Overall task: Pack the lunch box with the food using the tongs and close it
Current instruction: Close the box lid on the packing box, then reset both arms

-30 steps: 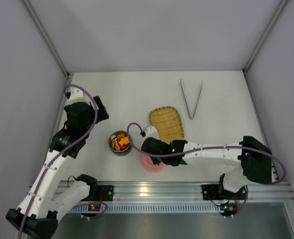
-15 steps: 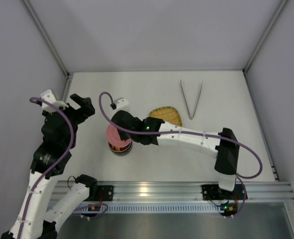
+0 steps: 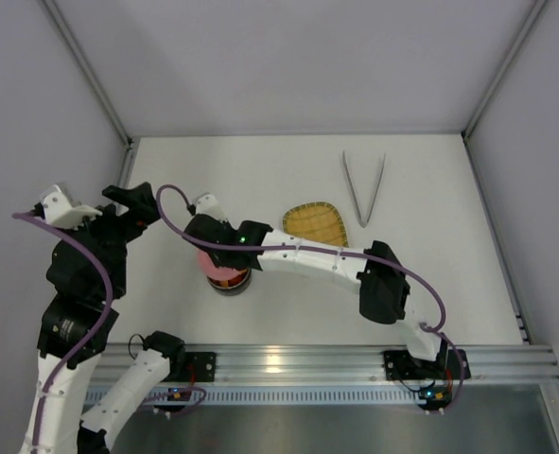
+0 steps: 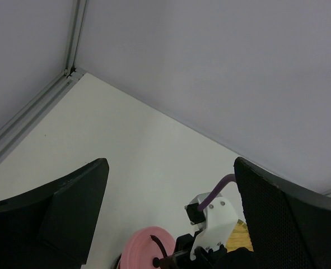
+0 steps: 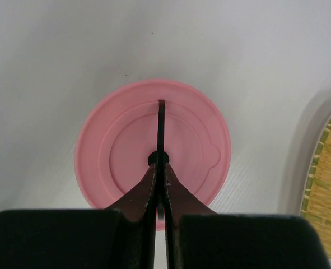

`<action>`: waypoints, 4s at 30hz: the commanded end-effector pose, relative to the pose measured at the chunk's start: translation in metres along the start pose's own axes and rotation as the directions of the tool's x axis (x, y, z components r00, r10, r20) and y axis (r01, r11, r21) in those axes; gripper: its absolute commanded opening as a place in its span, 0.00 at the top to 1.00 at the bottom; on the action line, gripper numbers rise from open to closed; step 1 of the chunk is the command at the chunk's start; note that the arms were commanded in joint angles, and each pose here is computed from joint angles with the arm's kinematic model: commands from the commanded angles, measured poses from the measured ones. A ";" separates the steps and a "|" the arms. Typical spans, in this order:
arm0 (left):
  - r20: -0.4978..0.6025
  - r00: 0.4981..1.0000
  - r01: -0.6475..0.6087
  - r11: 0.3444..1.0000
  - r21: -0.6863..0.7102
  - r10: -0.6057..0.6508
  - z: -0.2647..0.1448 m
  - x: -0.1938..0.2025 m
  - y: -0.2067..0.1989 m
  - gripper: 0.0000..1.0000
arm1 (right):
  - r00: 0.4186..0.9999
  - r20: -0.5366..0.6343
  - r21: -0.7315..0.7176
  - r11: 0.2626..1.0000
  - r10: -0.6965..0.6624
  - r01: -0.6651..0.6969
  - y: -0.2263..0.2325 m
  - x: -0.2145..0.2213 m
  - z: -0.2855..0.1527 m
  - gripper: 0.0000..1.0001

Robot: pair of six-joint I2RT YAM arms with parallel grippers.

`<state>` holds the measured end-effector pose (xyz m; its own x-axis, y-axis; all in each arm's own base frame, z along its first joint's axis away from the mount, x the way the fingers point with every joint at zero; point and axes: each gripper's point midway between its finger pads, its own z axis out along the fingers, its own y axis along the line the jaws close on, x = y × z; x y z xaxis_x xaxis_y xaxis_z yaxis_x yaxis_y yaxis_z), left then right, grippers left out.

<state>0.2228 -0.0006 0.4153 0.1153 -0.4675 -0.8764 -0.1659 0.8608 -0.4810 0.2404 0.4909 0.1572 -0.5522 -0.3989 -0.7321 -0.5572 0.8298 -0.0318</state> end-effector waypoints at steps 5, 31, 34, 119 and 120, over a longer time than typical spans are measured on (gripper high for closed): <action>0.054 0.998 0.038 0.999 0.018 -0.039 -0.008 -0.022 -0.004 0.01 | 0.998 0.017 0.042 0.997 -0.058 0.057 -0.009 -0.011 -0.006 1.00; 0.051 0.998 0.039 0.999 0.021 -0.040 -0.006 -0.020 -0.005 0.01 | 0.984 -0.068 0.006 0.986 -0.164 0.165 0.019 0.040 0.013 1.00; 0.049 0.998 0.035 0.999 0.013 -0.035 -0.006 -0.019 -0.003 0.02 | 0.982 -0.080 0.009 0.985 -0.170 0.171 0.019 0.046 0.015 1.00; 0.006 1.000 0.009 1.000 0.015 -0.009 0.012 0.007 -0.006 0.02 | 0.951 0.259 -0.145 0.980 0.170 -0.136 -0.050 -0.032 -0.104 0.48; -0.005 1.000 0.000 1.000 0.014 0.000 0.015 0.011 -0.007 0.02 | 0.941 0.265 -0.131 0.975 0.210 -0.180 -0.066 -0.032 -0.106 0.46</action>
<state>0.2289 -0.0038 0.4064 0.0989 -0.4679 -0.8782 -0.1693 0.8618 -0.4782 0.2038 0.4365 0.2135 -0.4728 -0.2841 -0.8341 -0.6168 0.7827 0.0830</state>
